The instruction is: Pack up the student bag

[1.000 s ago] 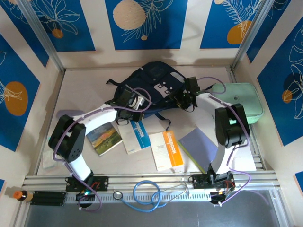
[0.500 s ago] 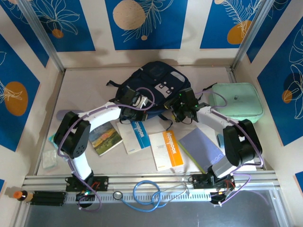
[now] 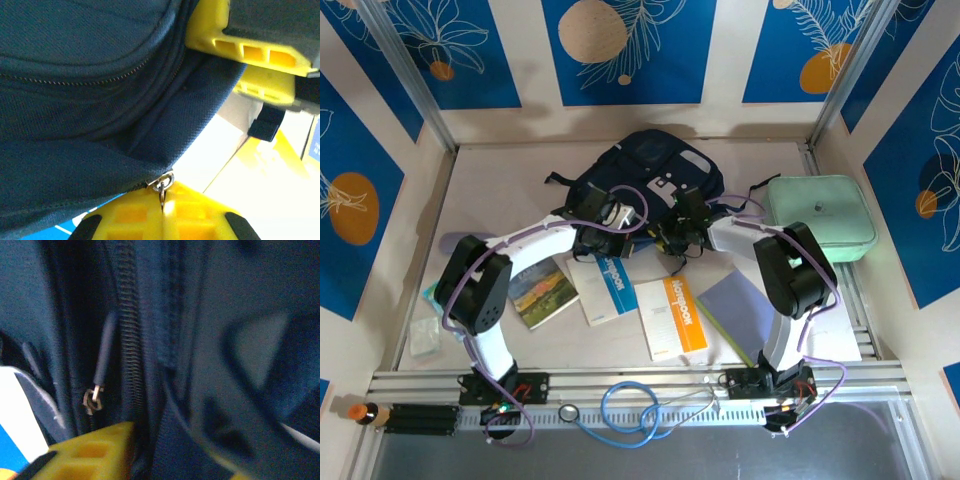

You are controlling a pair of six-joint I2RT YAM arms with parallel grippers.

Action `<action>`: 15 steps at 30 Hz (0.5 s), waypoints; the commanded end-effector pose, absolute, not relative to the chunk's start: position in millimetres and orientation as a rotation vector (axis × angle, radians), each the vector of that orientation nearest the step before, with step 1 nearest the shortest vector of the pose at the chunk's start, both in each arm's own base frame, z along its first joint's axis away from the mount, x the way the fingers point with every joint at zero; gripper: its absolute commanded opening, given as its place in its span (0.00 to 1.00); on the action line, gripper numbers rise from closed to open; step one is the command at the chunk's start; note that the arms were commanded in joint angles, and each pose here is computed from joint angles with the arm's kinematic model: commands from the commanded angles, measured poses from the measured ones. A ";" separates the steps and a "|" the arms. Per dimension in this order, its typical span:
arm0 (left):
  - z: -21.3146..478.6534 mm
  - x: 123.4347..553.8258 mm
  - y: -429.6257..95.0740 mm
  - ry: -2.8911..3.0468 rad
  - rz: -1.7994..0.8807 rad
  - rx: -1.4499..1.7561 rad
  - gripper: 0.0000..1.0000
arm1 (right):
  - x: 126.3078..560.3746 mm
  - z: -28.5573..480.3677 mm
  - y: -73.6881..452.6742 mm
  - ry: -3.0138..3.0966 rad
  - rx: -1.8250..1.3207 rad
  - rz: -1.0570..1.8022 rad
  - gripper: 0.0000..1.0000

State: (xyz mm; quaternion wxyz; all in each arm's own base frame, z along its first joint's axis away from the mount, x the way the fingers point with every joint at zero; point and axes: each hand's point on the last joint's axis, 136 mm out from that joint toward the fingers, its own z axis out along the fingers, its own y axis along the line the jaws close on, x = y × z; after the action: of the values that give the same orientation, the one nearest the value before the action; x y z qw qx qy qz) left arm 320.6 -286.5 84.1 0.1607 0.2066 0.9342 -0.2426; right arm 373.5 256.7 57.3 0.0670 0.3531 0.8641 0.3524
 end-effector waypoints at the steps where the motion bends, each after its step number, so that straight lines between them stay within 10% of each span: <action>1: 90.5 316.1 -279.1 2.687 -0.695 0.682 0.00 | 376.8 51.5 252.7 2.618 1.059 0.996 0.19; 15: 82.2 352.1 -170.8 2.850 -0.066 0.503 0.00 | 383.1 64.8 209.2 2.549 1.009 0.759 0.13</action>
State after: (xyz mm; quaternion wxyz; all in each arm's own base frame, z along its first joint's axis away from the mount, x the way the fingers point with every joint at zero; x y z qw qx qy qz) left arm 341.1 -213.1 84.1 0.1398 0.2157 0.9602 -0.1095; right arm 374.4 237.1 56.3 0.1041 0.3401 0.8842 0.3028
